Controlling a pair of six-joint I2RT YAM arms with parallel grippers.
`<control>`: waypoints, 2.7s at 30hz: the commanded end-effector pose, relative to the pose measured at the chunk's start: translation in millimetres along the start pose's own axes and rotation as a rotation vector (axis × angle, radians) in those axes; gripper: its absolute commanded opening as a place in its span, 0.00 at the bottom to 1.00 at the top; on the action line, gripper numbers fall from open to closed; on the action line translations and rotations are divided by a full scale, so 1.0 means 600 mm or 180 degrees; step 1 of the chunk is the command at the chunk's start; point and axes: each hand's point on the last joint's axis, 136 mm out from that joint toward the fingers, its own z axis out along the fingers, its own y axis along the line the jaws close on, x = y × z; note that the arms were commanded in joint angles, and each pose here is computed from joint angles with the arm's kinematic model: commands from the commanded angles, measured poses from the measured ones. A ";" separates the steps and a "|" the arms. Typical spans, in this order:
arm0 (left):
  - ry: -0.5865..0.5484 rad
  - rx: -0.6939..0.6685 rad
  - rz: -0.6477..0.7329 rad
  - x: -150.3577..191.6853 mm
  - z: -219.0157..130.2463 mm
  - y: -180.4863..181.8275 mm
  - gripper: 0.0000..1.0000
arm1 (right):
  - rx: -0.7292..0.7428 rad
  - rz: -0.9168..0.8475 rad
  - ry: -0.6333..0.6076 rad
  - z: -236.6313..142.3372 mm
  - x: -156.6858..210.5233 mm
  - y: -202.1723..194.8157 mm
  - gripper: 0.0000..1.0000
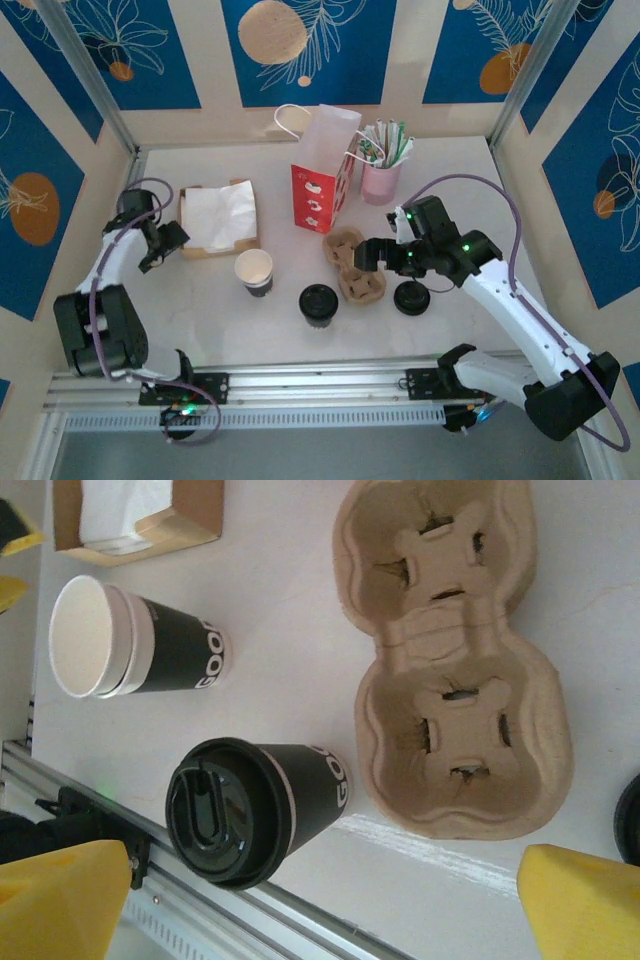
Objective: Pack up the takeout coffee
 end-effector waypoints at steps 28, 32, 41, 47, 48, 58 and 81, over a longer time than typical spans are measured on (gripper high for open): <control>-0.0296 0.1550 0.2305 0.033 -0.228 -0.612 0.55 | -0.0004 0.0132 0.0064 -0.008 -0.006 -0.027 0.95; -0.0255 0.1571 0.2301 0.044 -0.224 -0.618 0.48 | -0.0016 0.0142 0.0100 -0.006 -0.001 -0.028 0.92; -0.0340 0.1399 0.2179 0.049 -0.243 -0.600 0.19 | -0.0018 0.0136 0.0126 -0.003 0.002 -0.030 0.86; -0.0478 0.1253 0.1953 0.054 -0.268 -0.570 0.00 | -0.0020 0.0116 0.0128 -0.003 -0.001 -0.029 0.92; -0.0501 0.1231 0.1907 0.055 -0.272 -0.563 0.00 | -0.0022 0.0111 0.0127 -0.003 -0.002 -0.028 0.95; -0.0582 0.1019 0.1419 0.094 -0.296 -0.489 0.00 | 0.0045 0.0146 0.0003 -0.011 -0.020 -0.028 0.99; -0.0543 0.0943 0.0624 0.161 -0.311 -0.347 0.00 | 0.0596 -0.0660 0.0384 0.081 -0.017 -0.018 0.83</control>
